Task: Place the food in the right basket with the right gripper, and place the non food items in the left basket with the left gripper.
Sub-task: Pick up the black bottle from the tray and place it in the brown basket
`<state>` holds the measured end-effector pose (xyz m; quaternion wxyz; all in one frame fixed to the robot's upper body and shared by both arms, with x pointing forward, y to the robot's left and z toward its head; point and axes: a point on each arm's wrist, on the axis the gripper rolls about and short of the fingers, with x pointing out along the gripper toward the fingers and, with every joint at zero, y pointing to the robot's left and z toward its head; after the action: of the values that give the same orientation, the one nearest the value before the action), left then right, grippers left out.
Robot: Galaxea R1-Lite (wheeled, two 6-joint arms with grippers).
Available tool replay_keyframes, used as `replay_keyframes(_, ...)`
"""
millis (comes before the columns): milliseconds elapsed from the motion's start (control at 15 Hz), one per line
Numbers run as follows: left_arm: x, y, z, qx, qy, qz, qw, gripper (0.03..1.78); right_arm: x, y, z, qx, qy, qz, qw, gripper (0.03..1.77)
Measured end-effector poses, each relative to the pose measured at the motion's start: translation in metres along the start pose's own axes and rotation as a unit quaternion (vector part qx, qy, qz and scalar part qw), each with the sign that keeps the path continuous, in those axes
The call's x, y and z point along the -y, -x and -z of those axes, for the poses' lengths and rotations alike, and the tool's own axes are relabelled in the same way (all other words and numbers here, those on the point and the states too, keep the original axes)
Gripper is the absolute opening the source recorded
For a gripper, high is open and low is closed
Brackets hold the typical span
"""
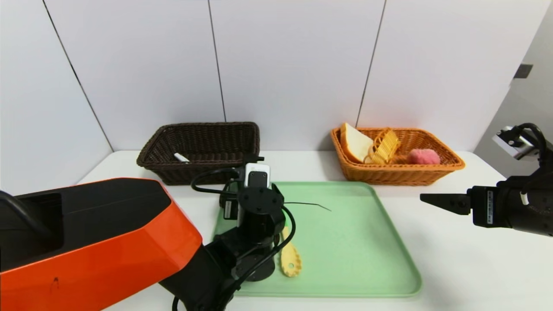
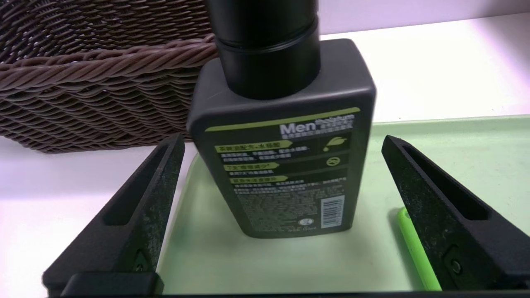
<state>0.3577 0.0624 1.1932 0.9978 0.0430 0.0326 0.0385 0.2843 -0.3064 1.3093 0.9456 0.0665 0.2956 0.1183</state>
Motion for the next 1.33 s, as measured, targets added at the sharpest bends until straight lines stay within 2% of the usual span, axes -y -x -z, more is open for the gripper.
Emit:
replay_keyframes(1067,0.010,-0.017,0.016,-0.006,-0.005,-0.008,0.9999,1.68,0.000,0.007,0.006,0.001,0.001,0.000,1.0000,1.71)
replay_keyframes(1200,0.010,-0.018,0.017,-0.006,-0.006,-0.008,0.9999,1.31,0.000,0.007,0.007,0.002,0.002,0.000,1.0000,1.71)
replay_keyframes(1333,0.011,-0.020,0.017,-0.005,-0.005,-0.008,0.9999,1.10,0.000,0.007,0.007,0.001,0.002,-0.001,1.0000,1.71)
